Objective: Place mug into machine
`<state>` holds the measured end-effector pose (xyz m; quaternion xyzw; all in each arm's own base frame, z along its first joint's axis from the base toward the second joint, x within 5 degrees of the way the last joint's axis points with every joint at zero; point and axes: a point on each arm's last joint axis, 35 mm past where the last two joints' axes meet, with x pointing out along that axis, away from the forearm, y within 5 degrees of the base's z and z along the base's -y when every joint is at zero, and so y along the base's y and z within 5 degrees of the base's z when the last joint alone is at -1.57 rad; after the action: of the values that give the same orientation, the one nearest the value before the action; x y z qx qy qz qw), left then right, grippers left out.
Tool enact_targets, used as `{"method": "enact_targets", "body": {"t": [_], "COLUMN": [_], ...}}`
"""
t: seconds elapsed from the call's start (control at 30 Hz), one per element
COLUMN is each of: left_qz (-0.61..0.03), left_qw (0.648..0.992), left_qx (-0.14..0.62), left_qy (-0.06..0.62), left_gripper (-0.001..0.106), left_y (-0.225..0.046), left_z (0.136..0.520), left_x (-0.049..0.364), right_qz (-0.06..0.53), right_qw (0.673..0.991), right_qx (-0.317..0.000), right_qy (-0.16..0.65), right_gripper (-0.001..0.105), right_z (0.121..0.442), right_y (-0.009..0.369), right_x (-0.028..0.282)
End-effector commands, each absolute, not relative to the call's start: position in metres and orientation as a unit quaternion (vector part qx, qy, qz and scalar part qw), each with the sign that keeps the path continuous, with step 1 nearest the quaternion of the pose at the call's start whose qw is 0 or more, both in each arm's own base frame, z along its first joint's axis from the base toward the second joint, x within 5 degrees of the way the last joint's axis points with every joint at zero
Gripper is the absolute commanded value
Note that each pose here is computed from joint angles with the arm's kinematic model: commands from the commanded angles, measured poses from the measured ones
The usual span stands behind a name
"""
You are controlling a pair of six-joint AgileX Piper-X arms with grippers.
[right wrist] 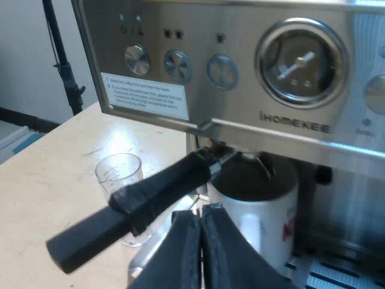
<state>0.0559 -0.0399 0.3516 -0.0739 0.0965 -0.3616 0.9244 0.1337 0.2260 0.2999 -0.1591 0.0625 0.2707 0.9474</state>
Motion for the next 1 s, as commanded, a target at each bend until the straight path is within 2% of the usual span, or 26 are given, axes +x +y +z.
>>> {"method": "enact_targets", "body": {"t": [0.03, 0.13, 0.27, 0.6, 1.0], "left_qz": [-0.345, -0.345, -0.345, -0.345, -0.345], "left_qw": [0.932, 0.932, 0.932, 0.932, 0.932], "left_qx": [-0.078, -0.078, -0.078, -0.078, -0.078], "left_qy": [0.082, 0.082, 0.082, 0.082, 0.082], "left_gripper": [0.079, 0.074, 0.065, 0.065, 0.065], "left_y": [-0.038, -0.038, -0.038, -0.038, -0.038], "left_z": [0.356, 0.356, 0.356, 0.356, 0.356], "left_x": [0.056, 0.056, 0.056, 0.056, 0.056], "right_qz": [0.264, 0.254, 0.269, 0.273, 0.243], "right_qw": [0.949, 0.951, 0.947, 0.943, 0.954], "right_qx": [-0.163, -0.165, -0.160, -0.177, -0.165], "right_qy": [0.058, 0.064, 0.066, 0.073, 0.063], "right_gripper": [0.000, 0.000, 0.000, 0.000, 0.000], "right_z": [0.306, 0.307, 0.311, 0.308, 0.306], "right_y": [0.235, 0.241, 0.247, 0.275, 0.281], "right_x": [0.143, 0.156, 0.169, 0.190, 0.210]}}
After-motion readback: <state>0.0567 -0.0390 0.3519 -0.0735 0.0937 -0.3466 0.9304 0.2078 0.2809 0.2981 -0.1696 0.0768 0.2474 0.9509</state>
